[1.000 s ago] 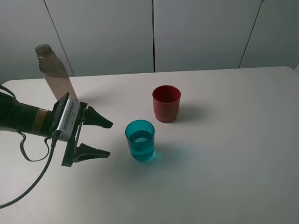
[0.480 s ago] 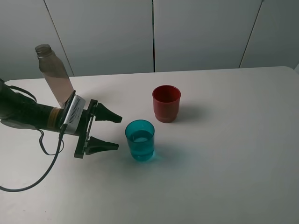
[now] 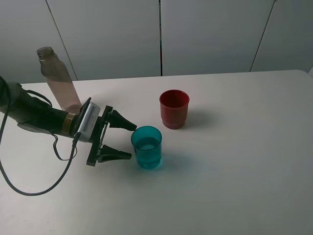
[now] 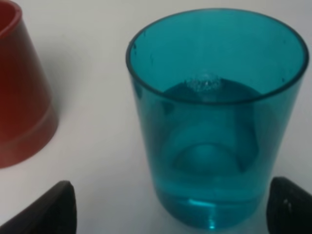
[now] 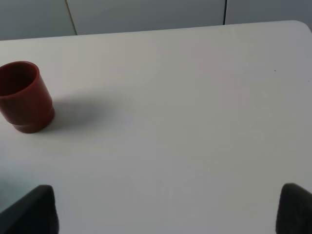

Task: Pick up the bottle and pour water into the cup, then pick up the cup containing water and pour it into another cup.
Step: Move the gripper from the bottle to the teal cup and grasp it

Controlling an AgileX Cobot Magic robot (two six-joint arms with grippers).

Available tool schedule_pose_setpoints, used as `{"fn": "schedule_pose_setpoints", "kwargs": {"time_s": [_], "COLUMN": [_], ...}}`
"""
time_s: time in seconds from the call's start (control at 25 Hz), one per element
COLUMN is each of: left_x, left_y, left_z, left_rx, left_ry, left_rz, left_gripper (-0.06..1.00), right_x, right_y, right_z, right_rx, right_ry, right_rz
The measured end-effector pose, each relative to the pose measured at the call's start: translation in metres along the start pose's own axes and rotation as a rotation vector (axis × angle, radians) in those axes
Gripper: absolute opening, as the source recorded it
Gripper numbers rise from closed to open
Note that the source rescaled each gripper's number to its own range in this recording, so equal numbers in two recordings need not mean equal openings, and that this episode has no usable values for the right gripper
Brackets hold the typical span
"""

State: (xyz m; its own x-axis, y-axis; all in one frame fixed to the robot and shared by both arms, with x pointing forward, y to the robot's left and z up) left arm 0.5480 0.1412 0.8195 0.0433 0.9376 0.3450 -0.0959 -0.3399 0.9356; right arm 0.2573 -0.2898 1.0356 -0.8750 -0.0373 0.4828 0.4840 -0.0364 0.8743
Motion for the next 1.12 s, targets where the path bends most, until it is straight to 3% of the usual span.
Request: {"fn": "schedule_pose_setpoints", "kwargs": {"time_s": [0.32,0.64,1.12], "left_x": [-0.015,-0.026,-0.044], "left_y": [0.008,0.013,0.022], "left_z": [0.005,-0.002,-0.008], "left_rx": [-0.035,0.053,0.063], "left_ry": [-0.037,-0.077,-0.095], "left_rz": [-0.005,-0.004,-0.02], "left_gripper": [1.0,1.0,1.0], "right_x": [0.0,0.0,0.0], "right_y": [0.0,0.0,0.0], "right_z": [0.0,0.0,0.0], "right_rx": [0.0,0.0,0.0], "right_ry": [0.0,0.0,0.0], "right_rz": [0.0,0.0,0.0]}}
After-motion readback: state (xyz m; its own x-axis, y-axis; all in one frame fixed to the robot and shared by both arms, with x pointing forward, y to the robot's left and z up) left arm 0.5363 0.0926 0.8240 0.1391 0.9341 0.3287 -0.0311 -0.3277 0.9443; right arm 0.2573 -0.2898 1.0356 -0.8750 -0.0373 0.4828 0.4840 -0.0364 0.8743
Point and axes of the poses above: a point on each arm's last joint axis where the gripper is mounted, x pointing back along that axis away from the gripper, z along the wrist's bending axis when the last joint is at zero, y = z × x, the point moved 3 cm from there along -x, pointing out along that axis toward the gripper, and after that the axes turned 1 degree about x, right-handed, at the moved point
